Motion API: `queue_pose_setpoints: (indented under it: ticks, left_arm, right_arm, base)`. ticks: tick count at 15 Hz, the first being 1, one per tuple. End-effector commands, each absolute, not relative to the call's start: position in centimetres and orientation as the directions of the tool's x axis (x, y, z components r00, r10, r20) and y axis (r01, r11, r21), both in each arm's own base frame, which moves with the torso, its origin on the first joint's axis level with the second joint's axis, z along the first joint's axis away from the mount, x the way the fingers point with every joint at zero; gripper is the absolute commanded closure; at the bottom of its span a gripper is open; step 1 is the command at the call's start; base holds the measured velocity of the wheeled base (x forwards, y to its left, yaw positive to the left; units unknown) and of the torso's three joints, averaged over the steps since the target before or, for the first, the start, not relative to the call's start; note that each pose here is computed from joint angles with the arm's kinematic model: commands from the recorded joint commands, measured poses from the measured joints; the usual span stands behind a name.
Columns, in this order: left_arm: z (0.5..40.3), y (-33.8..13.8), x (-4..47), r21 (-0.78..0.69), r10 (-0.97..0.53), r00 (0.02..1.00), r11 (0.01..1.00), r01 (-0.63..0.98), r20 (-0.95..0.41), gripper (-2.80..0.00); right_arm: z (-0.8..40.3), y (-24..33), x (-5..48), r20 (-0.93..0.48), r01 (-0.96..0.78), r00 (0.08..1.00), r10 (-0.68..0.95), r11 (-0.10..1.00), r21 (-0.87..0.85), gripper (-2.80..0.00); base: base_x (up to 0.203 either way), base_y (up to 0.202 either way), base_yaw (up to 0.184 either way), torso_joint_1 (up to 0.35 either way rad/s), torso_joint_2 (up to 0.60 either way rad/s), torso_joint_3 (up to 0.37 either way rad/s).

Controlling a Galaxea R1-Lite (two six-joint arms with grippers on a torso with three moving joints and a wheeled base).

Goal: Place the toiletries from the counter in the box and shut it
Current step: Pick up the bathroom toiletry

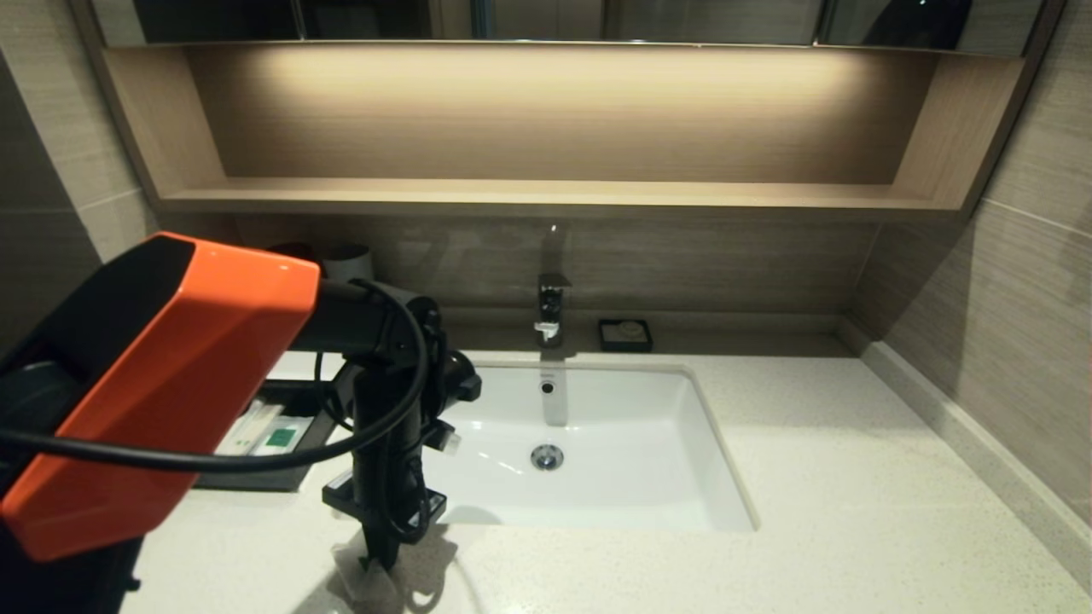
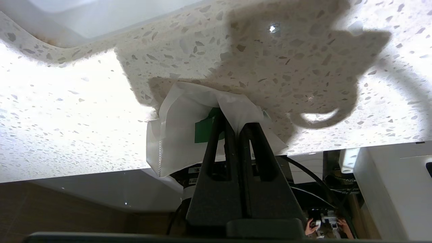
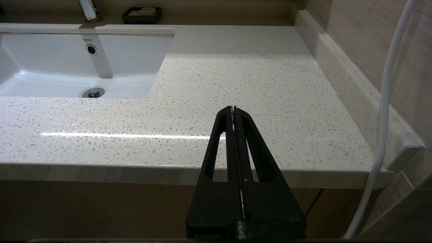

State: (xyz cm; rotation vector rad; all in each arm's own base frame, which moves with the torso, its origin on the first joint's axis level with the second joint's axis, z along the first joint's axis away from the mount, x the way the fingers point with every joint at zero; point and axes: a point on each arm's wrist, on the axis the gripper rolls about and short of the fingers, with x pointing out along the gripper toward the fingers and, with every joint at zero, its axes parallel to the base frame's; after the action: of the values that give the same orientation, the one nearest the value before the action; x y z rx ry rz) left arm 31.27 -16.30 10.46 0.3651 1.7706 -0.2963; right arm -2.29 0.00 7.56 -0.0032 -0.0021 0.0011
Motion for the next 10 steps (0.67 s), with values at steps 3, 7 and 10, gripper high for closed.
queue_pose_setpoints:
  ticks: [3, 7, 10]
  left_arm:
    - [11.5, -16.1, 31.0, -0.004, 0.074, -0.186, 0.922, 0.388, -0.98, 0.0]
    - [14.9, -14.8, 30.7, -0.012, 0.021, -0.09, 0.939, 0.344, -0.996, 0.0]
    - [18.5, -12.5, 30.4, -0.024, -0.032, 0.022, 0.957, 0.289, -0.999, 0.0]
  right_arm:
    - [7.5, 0.0, -2.3, 0.002, -0.002, 1.0, 0.002, 1.0, -0.003, 0.0]
    - [7.5, 0.0, -2.3, 0.0, -0.002, 1.0, 0.002, 1.0, -0.003, 0.0]
    - [7.5, 0.0, -2.3, 0.002, -0.002, 1.0, 0.002, 1.0, -0.003, 0.0]
  base:
    - [0.0, 0.0, 0.0, 0.0, 0.0, 0.0]
    - [0.0, 0.0, 0.0, 0.0, 0.0, 0.0]
    - [0.0, 0.0, 0.0, 0.0, 0.0, 0.0]
